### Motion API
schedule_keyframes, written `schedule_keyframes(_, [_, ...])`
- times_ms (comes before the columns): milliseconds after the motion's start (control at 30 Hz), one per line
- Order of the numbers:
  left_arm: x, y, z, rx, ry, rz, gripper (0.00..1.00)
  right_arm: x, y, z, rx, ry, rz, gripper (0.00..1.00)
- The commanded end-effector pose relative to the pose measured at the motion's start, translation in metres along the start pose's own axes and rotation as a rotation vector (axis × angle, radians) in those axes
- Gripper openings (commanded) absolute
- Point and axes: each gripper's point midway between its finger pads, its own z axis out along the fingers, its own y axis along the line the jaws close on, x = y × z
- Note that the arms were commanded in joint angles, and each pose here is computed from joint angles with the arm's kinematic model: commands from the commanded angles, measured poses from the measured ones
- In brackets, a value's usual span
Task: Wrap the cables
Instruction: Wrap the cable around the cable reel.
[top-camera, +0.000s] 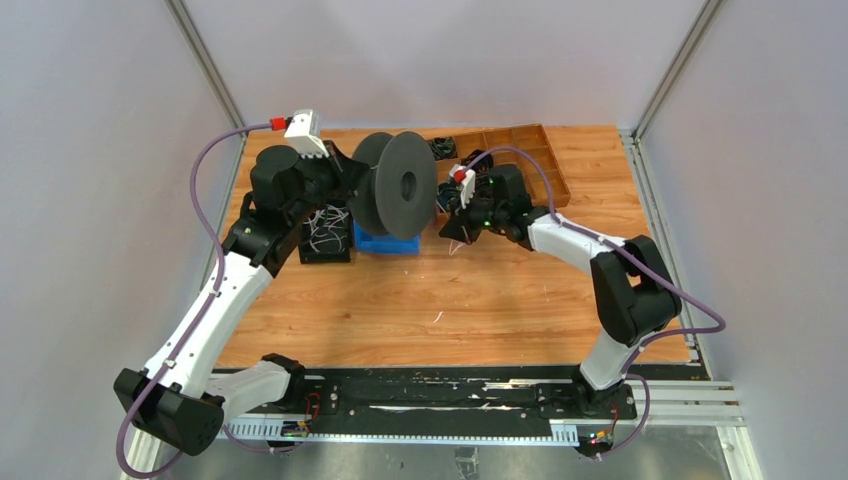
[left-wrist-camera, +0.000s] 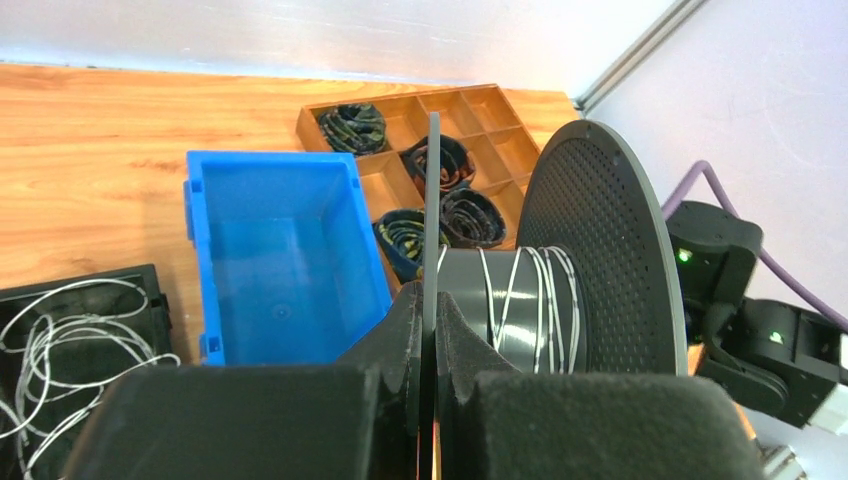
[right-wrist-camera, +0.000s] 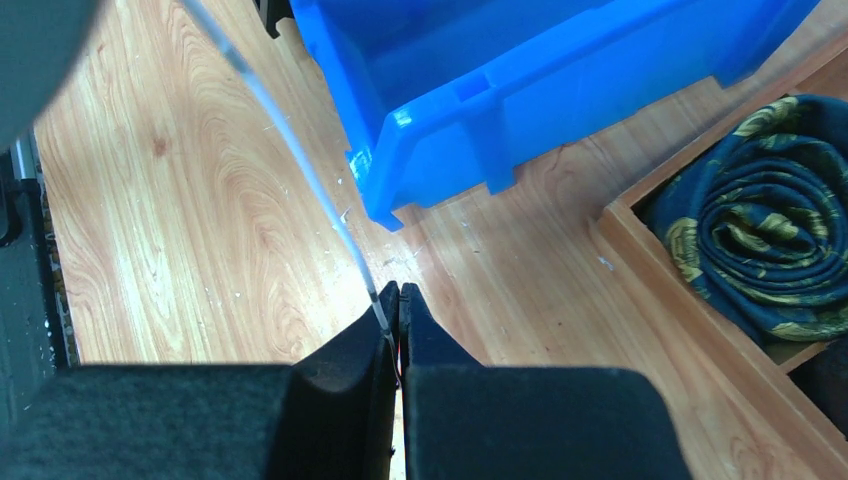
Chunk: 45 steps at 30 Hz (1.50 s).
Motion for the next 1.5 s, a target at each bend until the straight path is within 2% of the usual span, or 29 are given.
schedule_keyframes(0, [-0.043,-0.004,-0.011,-0.028,-0.136,0.029,0.0,-0.006,0.008,0.001,0.046,-0.039,0.004,0.01])
schedule_keyframes(233, [-0.042,0.001,-0.01,-0.074,-0.13,0.036,0.0,-0.006,0.037,0.017,0.017,-0.05,-0.019,0.01])
schedule_keyframes(833, [-0.045,0.019,-0.004,-0.208,-0.12,-0.097,0.0,-0.005,0.089,0.043,-0.032,-0.073,-0.106,0.01])
schedule_keyframes(1467, [-0.034,0.029,0.004,-0.265,-0.101,-0.165,0.0,0.0,0.136,0.063,-0.109,-0.012,-0.172,0.01])
